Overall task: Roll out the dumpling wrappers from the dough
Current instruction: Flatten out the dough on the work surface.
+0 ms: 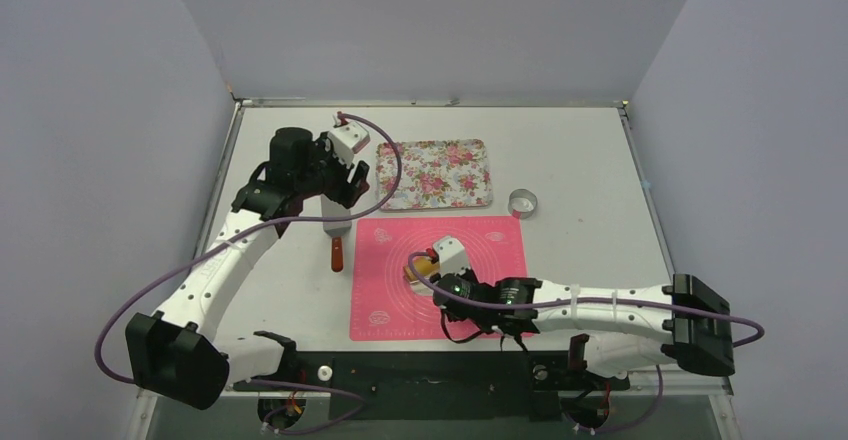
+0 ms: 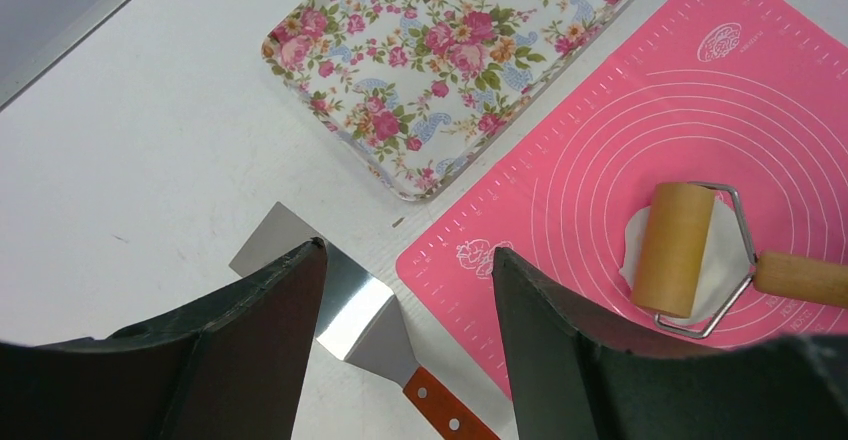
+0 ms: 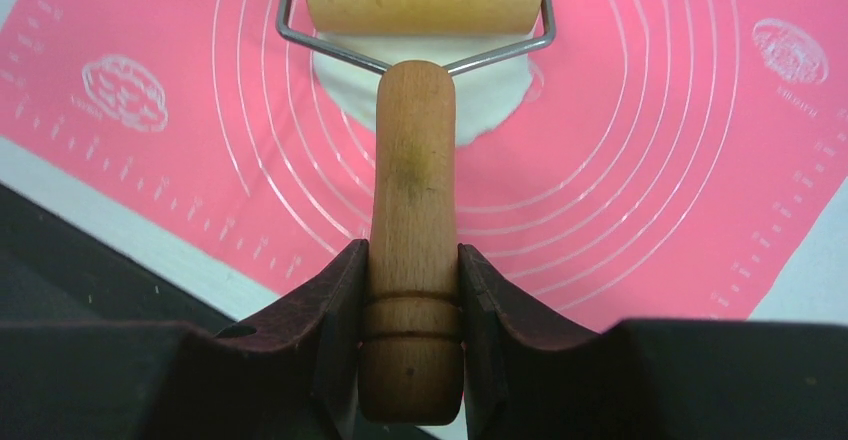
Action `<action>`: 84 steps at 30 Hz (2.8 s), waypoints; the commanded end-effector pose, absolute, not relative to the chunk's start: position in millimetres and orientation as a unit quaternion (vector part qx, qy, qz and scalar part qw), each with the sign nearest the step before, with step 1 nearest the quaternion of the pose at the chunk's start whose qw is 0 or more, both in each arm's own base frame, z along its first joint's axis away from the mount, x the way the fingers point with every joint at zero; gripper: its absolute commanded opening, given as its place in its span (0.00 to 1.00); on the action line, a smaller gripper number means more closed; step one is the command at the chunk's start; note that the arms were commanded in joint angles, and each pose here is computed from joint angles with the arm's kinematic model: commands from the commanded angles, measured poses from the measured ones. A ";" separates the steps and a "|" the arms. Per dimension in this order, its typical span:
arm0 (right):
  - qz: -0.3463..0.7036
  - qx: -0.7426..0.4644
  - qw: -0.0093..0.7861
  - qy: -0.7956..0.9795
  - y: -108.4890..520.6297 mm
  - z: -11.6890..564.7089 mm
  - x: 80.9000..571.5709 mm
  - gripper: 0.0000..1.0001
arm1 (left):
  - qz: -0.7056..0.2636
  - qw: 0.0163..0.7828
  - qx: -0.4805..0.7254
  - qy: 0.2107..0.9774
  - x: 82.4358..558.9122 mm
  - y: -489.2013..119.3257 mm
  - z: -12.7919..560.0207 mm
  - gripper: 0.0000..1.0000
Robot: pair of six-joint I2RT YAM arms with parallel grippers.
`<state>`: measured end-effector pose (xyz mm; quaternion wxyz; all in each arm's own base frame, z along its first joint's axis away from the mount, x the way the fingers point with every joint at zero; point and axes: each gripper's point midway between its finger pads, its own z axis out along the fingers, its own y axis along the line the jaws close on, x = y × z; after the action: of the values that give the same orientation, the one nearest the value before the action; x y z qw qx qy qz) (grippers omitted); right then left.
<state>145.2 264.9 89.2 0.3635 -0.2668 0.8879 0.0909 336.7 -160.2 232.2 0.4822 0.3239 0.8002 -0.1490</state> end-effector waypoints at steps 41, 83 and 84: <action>0.091 -0.279 0.350 0.890 248.3 84.2 139.2 0.00 | -0.148 0.399 0.351 0.834 293.1 -117.1 169.8 0.60; 0.123 -0.226 0.308 0.916 208.3 69.4 86.3 0.00 | -0.155 0.428 0.336 0.824 312.3 -115.8 189.3 0.60; 0.126 -0.223 0.312 0.915 208.8 72.5 87.6 0.00 | -0.155 0.427 0.336 0.825 311.8 -115.6 188.9 0.60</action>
<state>87.8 216.3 68.0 0.3054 -0.2566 0.9084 0.1252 298.0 -109.1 163.1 0.3899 0.3328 0.8460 -0.1469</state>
